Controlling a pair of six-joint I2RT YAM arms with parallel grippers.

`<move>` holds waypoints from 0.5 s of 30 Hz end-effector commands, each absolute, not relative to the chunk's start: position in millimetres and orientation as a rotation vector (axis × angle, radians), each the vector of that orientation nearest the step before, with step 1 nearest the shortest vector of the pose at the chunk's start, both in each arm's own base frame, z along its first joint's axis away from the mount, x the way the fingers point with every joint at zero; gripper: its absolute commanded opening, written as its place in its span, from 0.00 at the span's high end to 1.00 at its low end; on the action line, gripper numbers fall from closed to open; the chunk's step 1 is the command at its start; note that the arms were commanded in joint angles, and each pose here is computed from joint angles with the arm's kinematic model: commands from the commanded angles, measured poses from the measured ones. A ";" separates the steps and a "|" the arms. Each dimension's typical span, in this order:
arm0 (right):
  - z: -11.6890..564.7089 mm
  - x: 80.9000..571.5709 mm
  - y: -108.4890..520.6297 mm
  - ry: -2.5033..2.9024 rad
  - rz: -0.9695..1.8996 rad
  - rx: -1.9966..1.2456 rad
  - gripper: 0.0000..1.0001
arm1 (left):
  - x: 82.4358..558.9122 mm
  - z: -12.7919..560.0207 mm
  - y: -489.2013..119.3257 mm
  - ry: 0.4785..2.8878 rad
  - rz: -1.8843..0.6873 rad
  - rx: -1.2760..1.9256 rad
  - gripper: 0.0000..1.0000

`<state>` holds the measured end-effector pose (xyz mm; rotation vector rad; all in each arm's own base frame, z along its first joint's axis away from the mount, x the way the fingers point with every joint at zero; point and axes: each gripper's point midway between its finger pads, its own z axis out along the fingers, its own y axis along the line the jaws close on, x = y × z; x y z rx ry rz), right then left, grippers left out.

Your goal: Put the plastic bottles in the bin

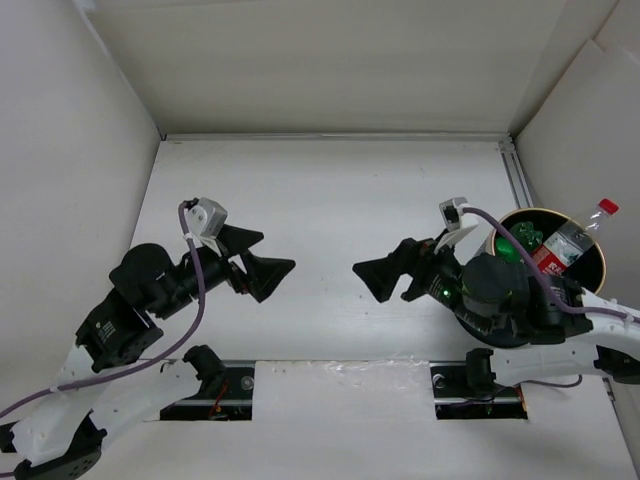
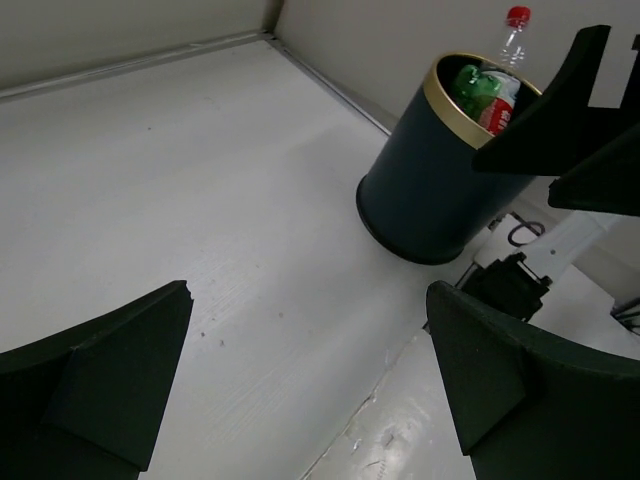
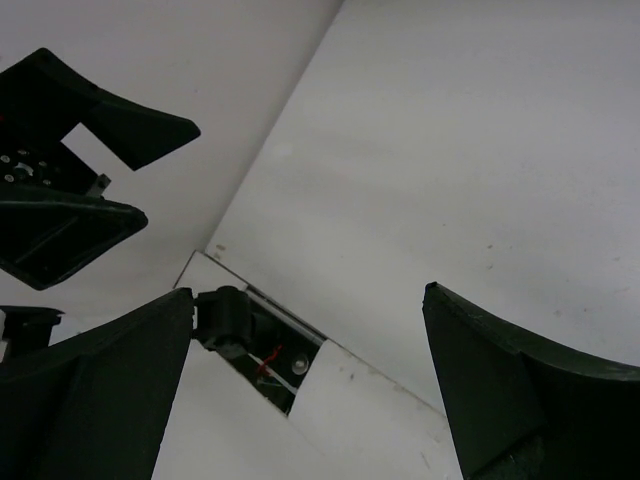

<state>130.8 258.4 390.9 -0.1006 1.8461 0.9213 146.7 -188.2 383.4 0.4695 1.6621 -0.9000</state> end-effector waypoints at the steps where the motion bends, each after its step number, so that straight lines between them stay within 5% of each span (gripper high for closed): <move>1: 383.6 123.4 271.7 1.857 0.955 -0.088 0.00 | 136.5 369.4 -201.0 1.650 -0.975 0.543 0.00; 15: 317.8 117.9 247.6 1.957 0.834 -0.119 0.00 | 161.6 324.0 -173.2 1.746 -0.854 0.258 0.00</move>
